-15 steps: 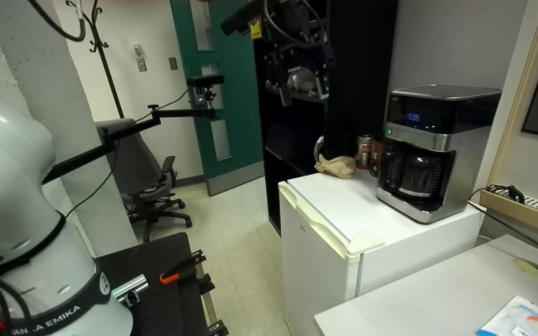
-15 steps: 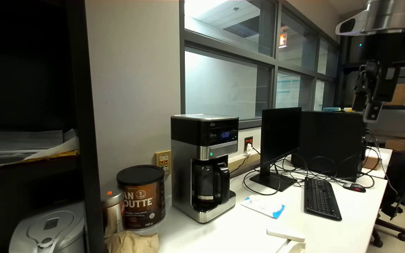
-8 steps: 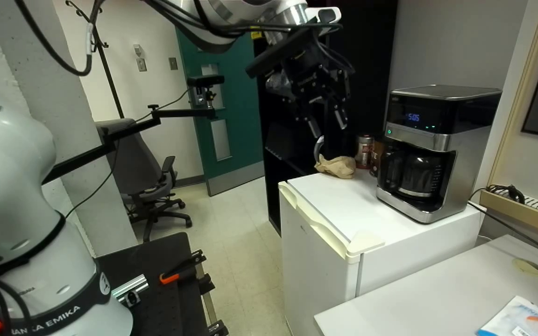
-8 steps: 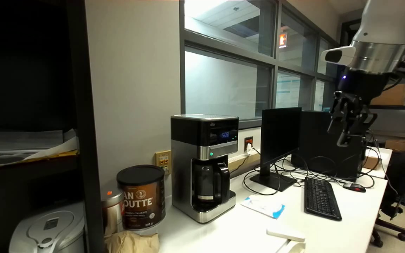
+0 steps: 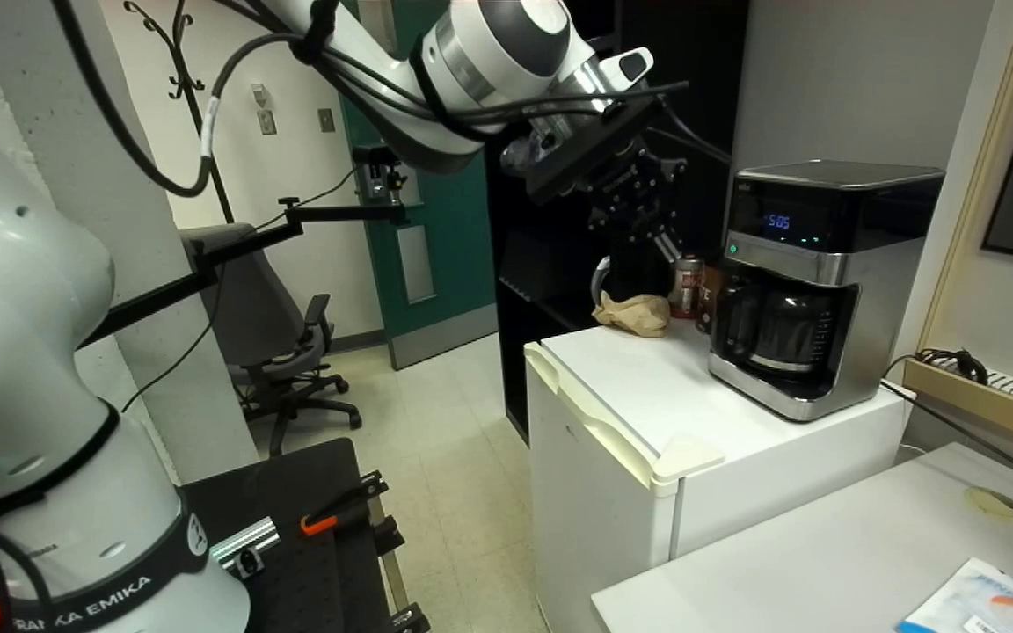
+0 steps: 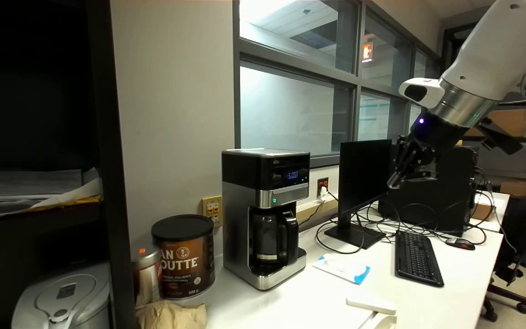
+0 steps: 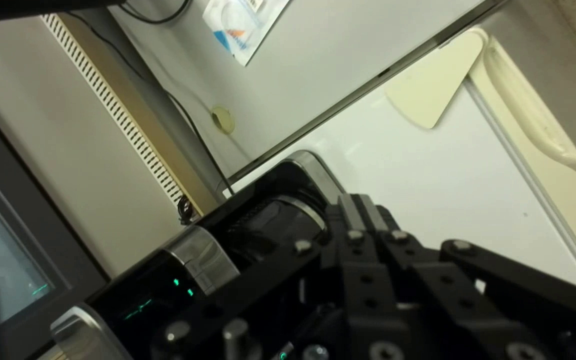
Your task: Press a button on the coffeemaker.
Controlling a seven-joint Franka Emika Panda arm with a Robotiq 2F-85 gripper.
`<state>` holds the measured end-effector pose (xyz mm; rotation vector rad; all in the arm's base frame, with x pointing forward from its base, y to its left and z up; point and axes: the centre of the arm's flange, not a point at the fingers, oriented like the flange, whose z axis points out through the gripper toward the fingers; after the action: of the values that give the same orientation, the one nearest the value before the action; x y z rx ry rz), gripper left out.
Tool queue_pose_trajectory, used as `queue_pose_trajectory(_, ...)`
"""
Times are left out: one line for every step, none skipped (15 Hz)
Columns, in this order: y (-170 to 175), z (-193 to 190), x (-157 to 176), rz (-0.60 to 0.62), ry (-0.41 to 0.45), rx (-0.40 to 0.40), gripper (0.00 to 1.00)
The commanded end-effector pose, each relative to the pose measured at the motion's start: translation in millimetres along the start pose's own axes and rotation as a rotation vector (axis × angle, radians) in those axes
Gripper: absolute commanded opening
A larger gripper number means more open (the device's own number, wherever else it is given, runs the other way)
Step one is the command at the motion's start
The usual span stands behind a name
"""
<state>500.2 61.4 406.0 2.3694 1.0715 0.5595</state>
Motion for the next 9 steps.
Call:
queue_pose_trajectory(8.8,28.0,19.6,0.012,0.095,-0.068,0.0)
queue_pose_trajectory(11.6,32.6,24.4,0.021,0.115,-0.085,0.0)
queue_pose_trajectory(15.0,36.1,28.3,0.028,0.13,-0.102,0.0)
queue_pose_trajectory(19.7,40.3,32.9,0.037,0.141,-0.117,0.0)
queue_pose_trajectory(23.6,44.8,38.0,0.048,0.144,-0.13,0.0)
queue_pose_trajectory(27.6,49.8,43.4,0.057,0.148,-0.145,0.0)
queue_pose_trajectory(31.1,55.1,49.2,0.067,0.151,-0.159,0.0)
queue_pose_trajectory(33.6,60.7,54.4,0.077,0.152,-0.17,0.0)
queue_pose_trajectory(35.5,67.0,59.2,0.088,0.155,-0.18,0.0)
